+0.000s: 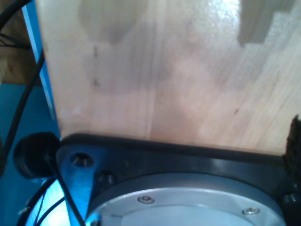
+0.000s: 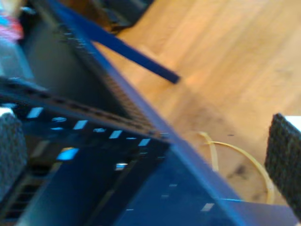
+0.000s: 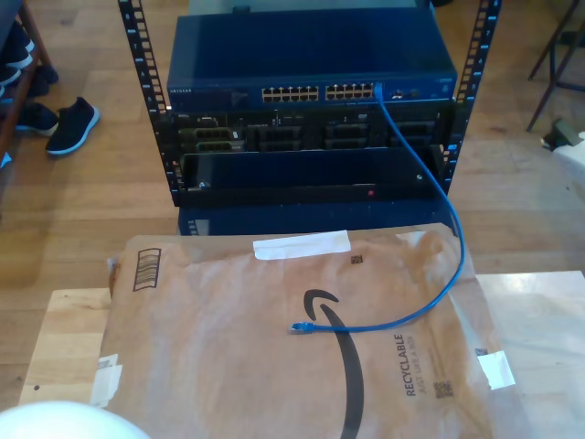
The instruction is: Grab the cable and plug it in
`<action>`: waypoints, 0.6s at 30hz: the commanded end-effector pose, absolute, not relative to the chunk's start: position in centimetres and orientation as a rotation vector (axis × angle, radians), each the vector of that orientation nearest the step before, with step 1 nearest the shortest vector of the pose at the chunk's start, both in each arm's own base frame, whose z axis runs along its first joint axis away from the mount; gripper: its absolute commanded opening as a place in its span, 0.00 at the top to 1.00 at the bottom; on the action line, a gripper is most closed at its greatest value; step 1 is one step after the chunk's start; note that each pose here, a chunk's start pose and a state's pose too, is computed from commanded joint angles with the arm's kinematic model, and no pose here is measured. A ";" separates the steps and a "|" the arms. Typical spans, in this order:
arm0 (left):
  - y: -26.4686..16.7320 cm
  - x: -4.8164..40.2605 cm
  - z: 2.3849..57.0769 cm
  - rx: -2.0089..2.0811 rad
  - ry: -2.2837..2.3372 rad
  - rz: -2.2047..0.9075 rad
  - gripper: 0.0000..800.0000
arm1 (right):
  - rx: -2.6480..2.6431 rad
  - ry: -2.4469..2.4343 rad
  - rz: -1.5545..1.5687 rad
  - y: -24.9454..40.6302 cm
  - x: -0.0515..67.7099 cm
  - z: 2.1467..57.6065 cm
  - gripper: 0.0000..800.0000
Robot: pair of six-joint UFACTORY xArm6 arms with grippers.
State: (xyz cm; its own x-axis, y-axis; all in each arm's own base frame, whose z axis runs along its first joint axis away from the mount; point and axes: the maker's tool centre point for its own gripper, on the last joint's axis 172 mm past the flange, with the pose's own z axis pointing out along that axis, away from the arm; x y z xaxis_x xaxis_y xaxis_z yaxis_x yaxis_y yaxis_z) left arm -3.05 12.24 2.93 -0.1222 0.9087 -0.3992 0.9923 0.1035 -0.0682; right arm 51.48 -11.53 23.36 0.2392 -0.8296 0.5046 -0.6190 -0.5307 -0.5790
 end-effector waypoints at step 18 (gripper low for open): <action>12.3 -3.1 3.0 1.888 2.126 -0.470 0.00 | -2.823 1.800 -0.164 -24.3 29.2 14.8 0.01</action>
